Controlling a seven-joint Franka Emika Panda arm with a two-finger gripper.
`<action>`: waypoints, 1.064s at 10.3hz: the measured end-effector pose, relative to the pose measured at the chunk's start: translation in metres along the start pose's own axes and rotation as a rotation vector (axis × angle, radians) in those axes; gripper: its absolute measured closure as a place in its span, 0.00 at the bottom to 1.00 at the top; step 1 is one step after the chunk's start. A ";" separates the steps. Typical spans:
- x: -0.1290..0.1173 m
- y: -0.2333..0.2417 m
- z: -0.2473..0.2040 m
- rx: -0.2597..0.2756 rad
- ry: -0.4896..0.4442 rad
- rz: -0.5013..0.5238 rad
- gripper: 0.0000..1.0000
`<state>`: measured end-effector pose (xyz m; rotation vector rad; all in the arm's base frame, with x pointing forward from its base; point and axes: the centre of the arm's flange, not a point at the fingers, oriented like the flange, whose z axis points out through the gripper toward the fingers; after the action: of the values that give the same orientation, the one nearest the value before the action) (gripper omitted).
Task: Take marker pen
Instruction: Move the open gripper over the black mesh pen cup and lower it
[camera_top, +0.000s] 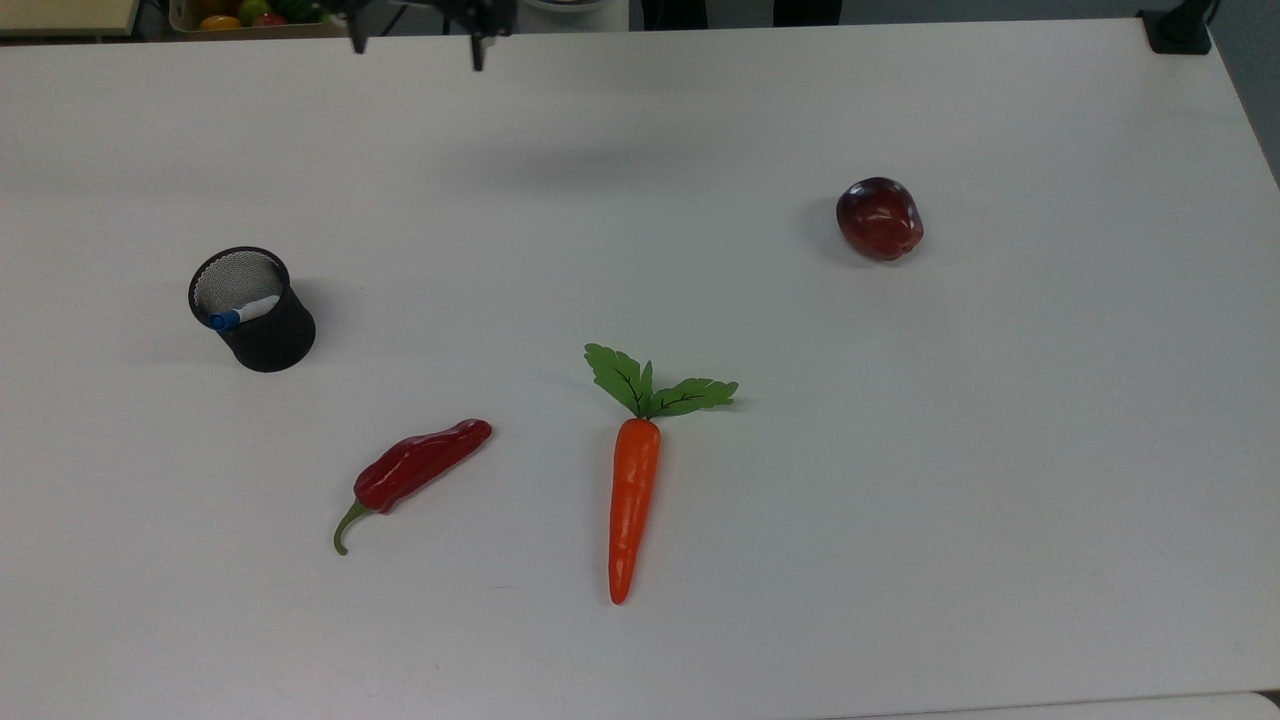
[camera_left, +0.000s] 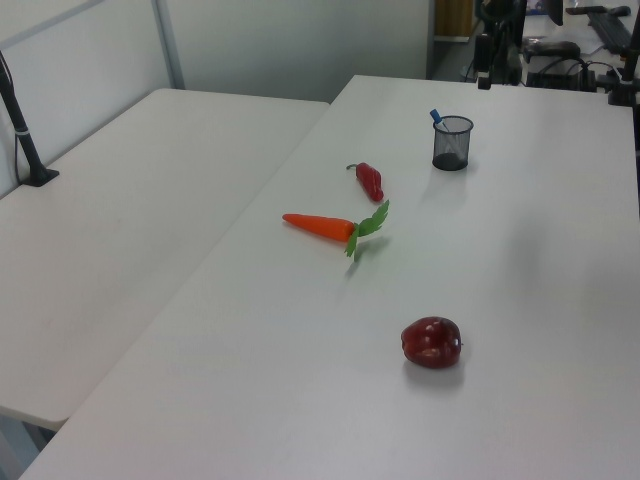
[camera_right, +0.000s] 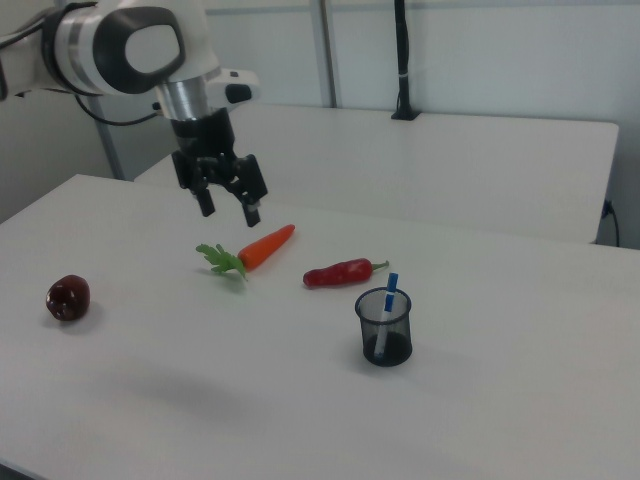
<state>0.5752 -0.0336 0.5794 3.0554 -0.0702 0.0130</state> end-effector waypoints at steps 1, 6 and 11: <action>0.007 0.019 0.007 -0.002 0.022 0.029 0.00; 0.047 0.104 0.065 -0.030 0.135 0.077 0.00; 0.076 0.149 0.122 -0.069 0.242 0.054 0.01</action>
<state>0.6455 -0.1958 0.4710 2.9563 -0.1338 0.3741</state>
